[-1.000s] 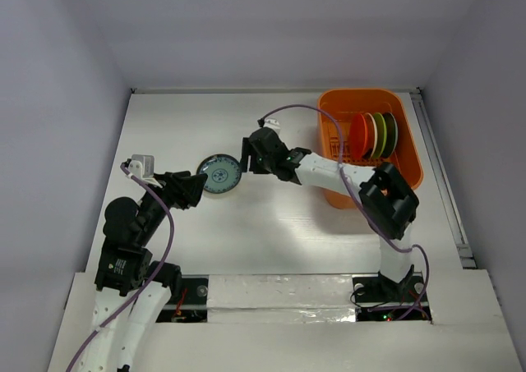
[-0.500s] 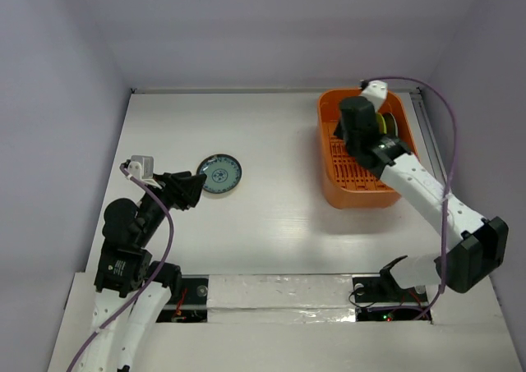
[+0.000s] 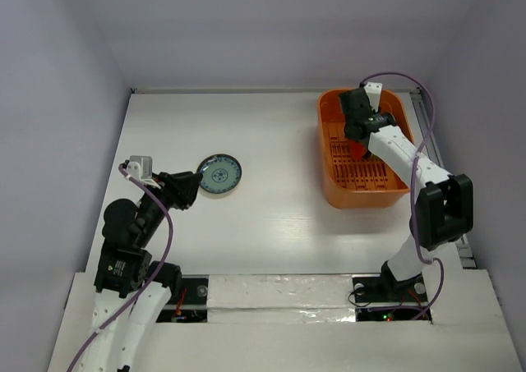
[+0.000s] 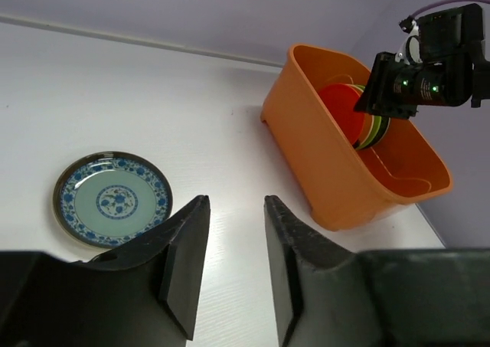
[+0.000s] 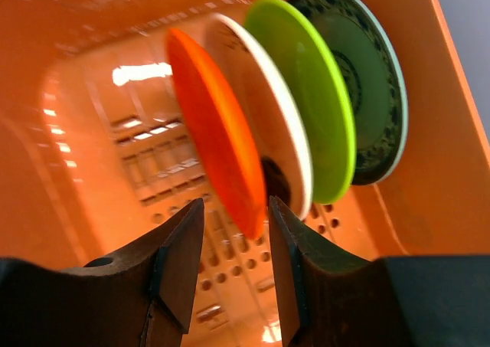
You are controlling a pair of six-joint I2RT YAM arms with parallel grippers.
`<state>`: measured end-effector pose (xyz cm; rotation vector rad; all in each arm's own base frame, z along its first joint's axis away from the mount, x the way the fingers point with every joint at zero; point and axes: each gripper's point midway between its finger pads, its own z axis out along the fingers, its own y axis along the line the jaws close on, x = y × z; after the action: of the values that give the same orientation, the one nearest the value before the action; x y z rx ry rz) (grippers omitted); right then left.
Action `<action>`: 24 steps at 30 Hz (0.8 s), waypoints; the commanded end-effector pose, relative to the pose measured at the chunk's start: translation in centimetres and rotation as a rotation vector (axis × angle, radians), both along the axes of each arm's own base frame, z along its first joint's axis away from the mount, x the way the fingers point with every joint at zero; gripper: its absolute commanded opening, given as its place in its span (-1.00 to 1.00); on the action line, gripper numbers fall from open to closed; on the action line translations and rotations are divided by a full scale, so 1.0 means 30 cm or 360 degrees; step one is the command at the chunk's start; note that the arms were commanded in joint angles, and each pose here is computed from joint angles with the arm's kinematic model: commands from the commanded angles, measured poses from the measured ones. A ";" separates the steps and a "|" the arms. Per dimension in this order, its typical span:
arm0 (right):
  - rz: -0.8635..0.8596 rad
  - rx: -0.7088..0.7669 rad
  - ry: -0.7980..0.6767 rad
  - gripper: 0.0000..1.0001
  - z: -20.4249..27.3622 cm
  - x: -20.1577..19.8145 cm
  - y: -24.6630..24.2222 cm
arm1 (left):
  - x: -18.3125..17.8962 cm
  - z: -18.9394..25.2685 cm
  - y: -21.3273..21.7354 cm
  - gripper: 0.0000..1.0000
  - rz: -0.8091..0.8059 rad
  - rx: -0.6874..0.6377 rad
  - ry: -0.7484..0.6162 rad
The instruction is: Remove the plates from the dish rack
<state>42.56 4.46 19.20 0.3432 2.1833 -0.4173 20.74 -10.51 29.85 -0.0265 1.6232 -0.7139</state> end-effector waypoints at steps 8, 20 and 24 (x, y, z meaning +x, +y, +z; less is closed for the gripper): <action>-0.0043 -0.0112 0.0028 -0.19 0.022 0.056 -0.065 | -0.002 0.041 0.003 -0.18 0.0008 -0.0020 -0.0080; -0.0044 -0.0245 0.0065 -0.48 0.038 0.105 -0.083 | -0.001 0.039 0.004 -0.14 0.0011 -0.0017 -0.0078; -0.0056 -0.0315 0.0080 -0.69 0.057 0.099 -0.103 | -0.001 0.039 0.004 -0.13 0.0011 -0.0017 -0.0078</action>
<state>44.96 2.35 18.50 0.2499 2.2224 -0.6064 20.79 -10.42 29.86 -0.0319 1.6221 -0.7098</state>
